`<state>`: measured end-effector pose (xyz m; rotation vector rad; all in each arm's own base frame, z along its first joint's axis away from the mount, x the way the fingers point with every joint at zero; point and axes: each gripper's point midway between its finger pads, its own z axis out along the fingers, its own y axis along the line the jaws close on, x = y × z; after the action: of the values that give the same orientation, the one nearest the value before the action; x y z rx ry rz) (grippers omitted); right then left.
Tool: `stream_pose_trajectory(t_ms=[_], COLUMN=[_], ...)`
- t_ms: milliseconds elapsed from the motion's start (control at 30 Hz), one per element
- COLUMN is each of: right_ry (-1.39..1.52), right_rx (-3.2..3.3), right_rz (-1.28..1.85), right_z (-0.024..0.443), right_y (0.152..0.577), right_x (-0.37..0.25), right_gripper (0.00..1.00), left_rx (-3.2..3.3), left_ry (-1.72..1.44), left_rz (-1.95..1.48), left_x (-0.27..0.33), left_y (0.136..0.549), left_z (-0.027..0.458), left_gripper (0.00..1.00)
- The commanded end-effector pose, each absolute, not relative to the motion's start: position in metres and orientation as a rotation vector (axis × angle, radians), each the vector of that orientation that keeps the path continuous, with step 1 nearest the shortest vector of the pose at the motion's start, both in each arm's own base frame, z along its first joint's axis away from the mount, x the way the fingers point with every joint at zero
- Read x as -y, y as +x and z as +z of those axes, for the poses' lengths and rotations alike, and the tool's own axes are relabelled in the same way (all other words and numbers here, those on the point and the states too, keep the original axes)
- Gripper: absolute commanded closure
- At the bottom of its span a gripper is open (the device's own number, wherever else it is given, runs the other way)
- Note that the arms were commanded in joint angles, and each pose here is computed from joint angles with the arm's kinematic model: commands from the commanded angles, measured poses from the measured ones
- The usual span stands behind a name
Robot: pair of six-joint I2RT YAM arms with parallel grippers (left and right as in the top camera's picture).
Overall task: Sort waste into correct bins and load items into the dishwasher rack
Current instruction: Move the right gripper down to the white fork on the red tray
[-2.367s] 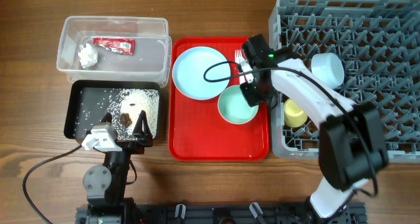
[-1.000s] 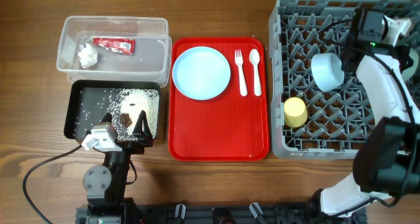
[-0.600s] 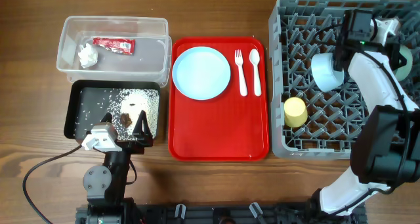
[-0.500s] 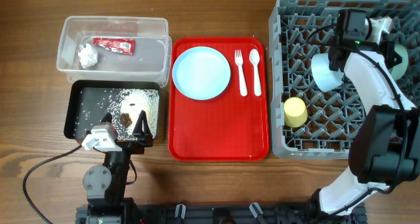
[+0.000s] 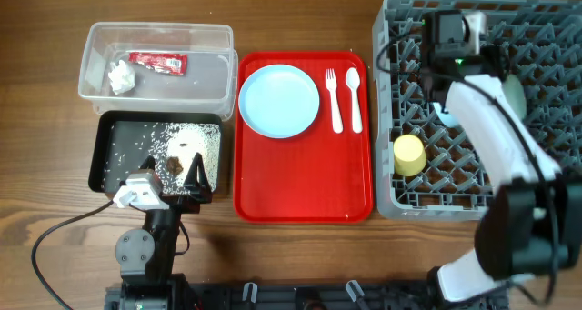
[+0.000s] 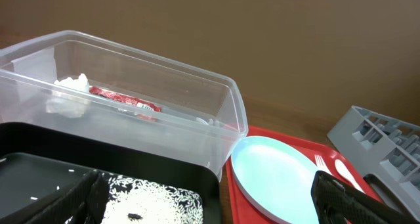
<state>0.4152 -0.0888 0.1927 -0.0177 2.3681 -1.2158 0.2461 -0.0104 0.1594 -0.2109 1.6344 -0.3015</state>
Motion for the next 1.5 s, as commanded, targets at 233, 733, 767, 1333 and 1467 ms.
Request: stream_pose_trajectory(t_ms=[233,733,767,1333,1467], right_ry=[-0.535,-0.177,-0.163,0.191,0.191], right_rx=[-2.451,-2.87,-2.901,-3.141,-3.149], right_rz=[0.368,-0.003,-0.04,-0.492,-0.511], right_z=[0.238,0.14,0.132,0.058,0.061], right_y=[0.296,0.273,0.272,0.238,0.235], right_x=[-0.192,-0.175,-0.172,-0.087,-0.084], right_gripper=[0.34,0.96,0.96,0.96,0.96], left_rx=[-1.637,-1.637,-1.637,-1.637,-1.637], left_ry=[-0.203,-0.203,-0.203,-0.203,-0.203], left_rz=[-0.295,-0.295,-0.295,-0.295,-0.295], left_x=[0.011,0.011,0.011,0.011,0.011], left_y=[0.246,0.246,0.246,0.246,0.246], left_z=[0.158,0.158,0.158,0.158,0.158], left_gripper=[0.0,0.0,0.0,0.0,0.0])
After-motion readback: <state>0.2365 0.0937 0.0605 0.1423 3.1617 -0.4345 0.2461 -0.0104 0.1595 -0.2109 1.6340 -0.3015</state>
